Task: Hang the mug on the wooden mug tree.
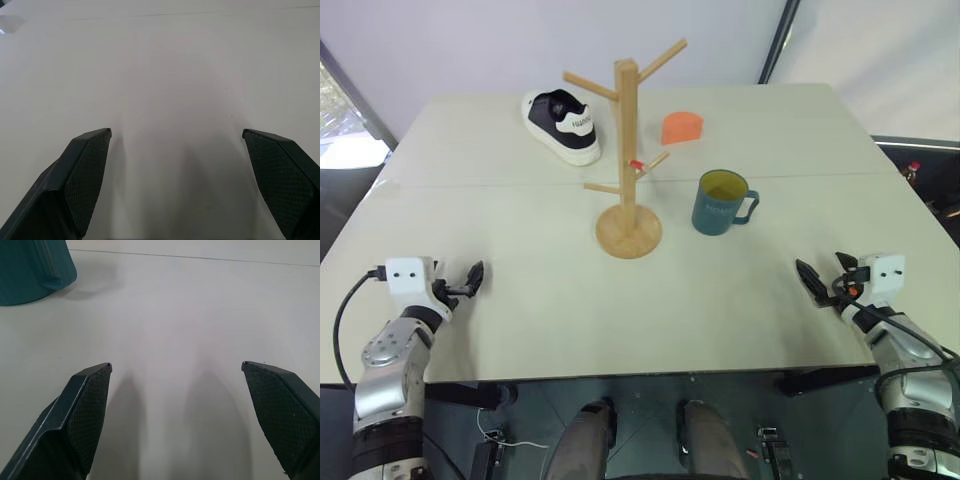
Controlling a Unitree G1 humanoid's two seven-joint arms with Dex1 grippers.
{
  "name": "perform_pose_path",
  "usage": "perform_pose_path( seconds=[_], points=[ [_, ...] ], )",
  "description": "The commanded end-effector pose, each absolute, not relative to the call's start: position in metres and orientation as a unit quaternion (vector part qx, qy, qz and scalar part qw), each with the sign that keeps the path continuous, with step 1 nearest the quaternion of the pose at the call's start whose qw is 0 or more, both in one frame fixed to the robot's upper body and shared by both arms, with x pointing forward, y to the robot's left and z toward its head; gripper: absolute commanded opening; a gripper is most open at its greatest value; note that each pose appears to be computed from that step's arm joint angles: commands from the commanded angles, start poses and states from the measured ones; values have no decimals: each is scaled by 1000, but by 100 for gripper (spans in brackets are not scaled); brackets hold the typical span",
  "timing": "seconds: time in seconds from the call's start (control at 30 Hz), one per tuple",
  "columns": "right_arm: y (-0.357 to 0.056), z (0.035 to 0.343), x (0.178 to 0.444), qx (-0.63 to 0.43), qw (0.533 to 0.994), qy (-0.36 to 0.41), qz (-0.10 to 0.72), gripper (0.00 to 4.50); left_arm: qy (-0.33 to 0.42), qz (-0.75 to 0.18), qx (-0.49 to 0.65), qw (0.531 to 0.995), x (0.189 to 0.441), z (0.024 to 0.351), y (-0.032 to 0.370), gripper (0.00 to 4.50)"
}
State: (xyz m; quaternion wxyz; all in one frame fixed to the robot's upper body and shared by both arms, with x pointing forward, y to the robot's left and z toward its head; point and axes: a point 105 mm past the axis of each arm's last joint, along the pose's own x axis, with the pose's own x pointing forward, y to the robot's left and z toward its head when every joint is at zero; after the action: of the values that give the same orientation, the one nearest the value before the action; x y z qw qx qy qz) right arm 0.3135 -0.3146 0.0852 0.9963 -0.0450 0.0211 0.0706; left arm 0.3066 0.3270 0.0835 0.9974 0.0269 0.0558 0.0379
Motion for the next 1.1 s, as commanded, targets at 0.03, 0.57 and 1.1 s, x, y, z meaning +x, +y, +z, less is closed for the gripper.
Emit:
perform_pose_path(
  seconds=[0.03, 0.57, 1.1],
  points=[
    [-313, 103, 314, -55, 996, -10, 71, 434, 36, 41, 32, 998, 306, 97, 331, 450],
    [-267, 130, 334, -55, 990, -49, 118, 434, -8, -187, 28, 982, 305, 122, 235, 450],
    [-231, 127, 383, -75, 990, -44, 108, 434, -37, -476, 55, 877, 271, 158, 104, 450]
  ],
)
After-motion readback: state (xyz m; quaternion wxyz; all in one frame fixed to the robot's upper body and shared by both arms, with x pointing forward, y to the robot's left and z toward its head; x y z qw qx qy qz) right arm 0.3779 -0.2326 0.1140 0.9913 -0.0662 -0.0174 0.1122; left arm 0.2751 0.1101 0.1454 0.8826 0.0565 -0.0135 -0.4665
